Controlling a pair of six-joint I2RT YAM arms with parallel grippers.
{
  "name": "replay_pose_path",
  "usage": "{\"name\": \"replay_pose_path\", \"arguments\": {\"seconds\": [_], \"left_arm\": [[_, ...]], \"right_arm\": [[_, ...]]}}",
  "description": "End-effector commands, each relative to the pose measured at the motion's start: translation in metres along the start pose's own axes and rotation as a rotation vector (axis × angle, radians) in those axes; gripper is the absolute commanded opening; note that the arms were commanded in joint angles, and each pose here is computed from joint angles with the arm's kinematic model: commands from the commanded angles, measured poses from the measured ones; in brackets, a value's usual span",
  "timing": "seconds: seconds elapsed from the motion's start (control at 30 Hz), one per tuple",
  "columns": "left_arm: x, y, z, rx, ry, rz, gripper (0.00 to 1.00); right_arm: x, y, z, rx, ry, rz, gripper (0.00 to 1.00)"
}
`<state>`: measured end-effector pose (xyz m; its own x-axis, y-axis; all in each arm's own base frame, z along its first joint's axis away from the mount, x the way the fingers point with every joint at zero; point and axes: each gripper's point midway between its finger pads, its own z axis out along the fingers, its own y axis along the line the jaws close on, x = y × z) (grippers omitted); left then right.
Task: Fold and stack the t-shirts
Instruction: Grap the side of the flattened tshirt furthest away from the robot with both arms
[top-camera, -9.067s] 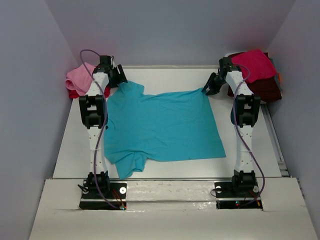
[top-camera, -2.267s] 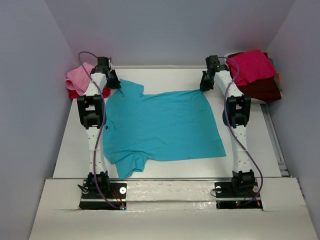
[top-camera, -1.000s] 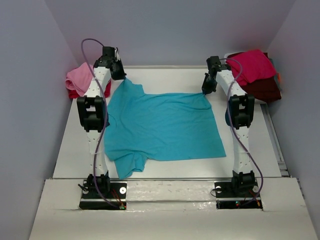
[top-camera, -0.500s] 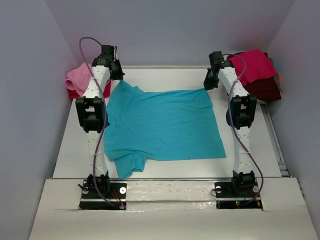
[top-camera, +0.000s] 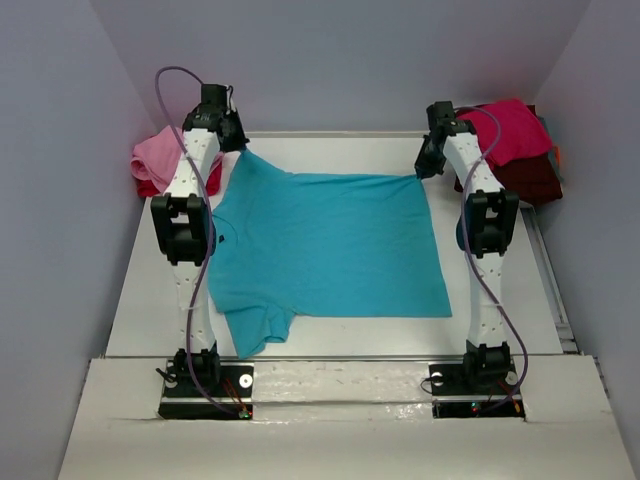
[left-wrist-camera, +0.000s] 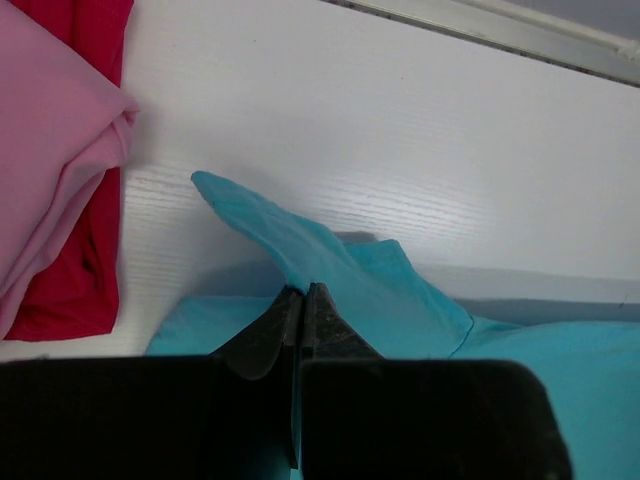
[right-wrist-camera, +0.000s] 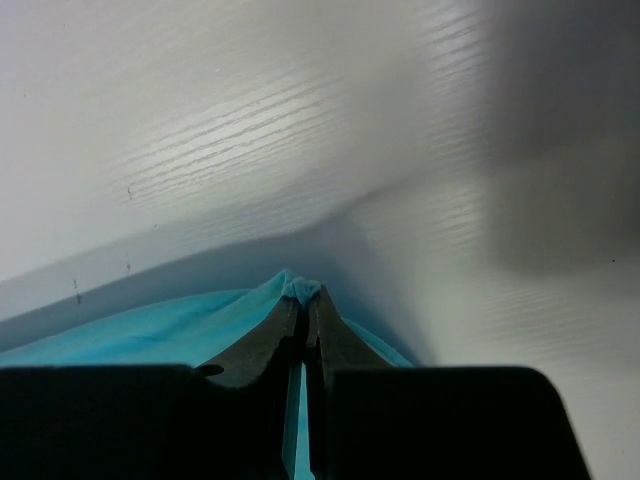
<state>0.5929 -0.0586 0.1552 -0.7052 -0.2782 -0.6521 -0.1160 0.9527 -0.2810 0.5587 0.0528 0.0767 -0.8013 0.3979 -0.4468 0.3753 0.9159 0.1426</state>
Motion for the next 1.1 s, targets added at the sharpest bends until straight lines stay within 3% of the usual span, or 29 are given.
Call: {"name": "replay_pose_path", "arguments": {"seconds": [0.0,0.6,1.07], "left_arm": [[-0.034,-0.013,-0.011,0.036,-0.107,0.020,0.05],[-0.041,-0.019,0.002,0.068,-0.133,0.017,0.05],[-0.051,-0.034,-0.034,0.096,-0.163,0.014,0.05]], "right_arm": [[-0.043,0.001,-0.039,-0.030,-0.135,0.037,0.07],[-0.059,-0.007,-0.041,-0.043,-0.165,0.061,0.07],[-0.037,-0.013,-0.051,-0.044,-0.113,0.074,0.07]]}}
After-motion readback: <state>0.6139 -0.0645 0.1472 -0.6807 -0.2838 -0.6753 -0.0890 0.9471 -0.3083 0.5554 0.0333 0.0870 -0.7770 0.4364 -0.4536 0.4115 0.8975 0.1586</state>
